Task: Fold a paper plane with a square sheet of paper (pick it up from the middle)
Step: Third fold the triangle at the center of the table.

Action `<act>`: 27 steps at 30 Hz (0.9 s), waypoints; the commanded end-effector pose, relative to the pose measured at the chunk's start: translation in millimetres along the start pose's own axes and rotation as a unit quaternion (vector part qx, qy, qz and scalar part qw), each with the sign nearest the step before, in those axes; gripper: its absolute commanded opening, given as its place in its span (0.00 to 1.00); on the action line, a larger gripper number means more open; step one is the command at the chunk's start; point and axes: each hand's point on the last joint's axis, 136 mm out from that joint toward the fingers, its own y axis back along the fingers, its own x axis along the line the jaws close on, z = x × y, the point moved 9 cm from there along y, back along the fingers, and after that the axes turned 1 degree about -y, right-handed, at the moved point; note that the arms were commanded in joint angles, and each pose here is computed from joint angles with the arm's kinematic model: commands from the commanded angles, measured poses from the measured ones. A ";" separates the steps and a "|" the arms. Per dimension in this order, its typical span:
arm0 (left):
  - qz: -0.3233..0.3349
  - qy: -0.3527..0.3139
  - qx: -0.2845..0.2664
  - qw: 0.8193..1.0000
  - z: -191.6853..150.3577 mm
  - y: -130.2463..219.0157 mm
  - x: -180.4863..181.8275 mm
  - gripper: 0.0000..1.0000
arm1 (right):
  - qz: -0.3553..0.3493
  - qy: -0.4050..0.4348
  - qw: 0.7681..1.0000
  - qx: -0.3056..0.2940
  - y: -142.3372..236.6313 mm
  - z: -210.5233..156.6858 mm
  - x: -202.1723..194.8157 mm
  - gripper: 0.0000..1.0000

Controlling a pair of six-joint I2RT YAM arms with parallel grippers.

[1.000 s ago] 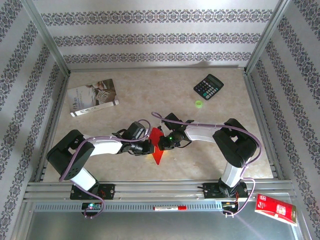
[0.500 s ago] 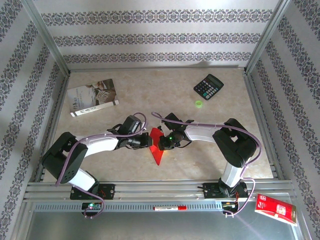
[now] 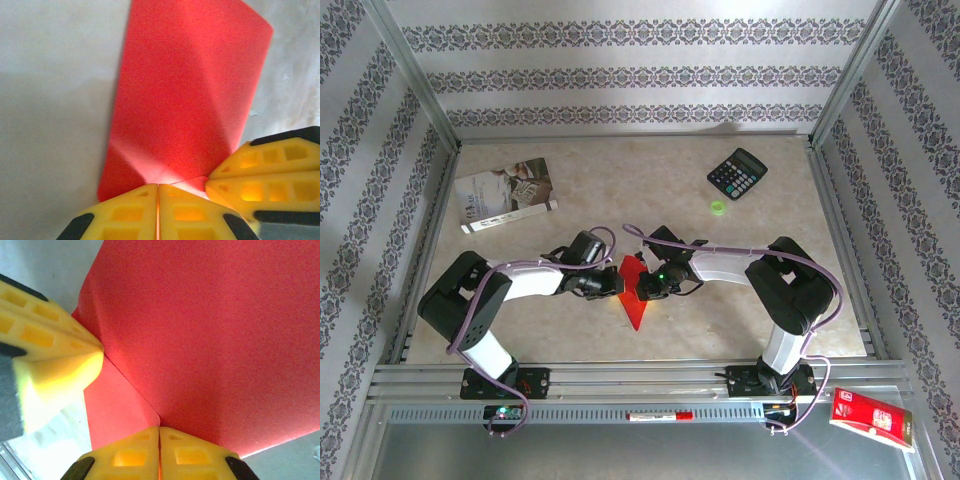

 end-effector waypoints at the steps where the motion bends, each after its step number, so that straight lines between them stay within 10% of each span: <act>1: 0.022 0.000 0.009 1.000 -3.3 -4.6 13.5 0.09 | -0.055 -0.019 0.997 0.054 -17.4 -23.0 -23.3 0.08; 27: -0.030 -0.011 0.020 0.999 -7.4 0.5 -4.4 0.09 | -0.056 -0.021 0.997 0.055 -17.5 -23.7 -25.2 0.08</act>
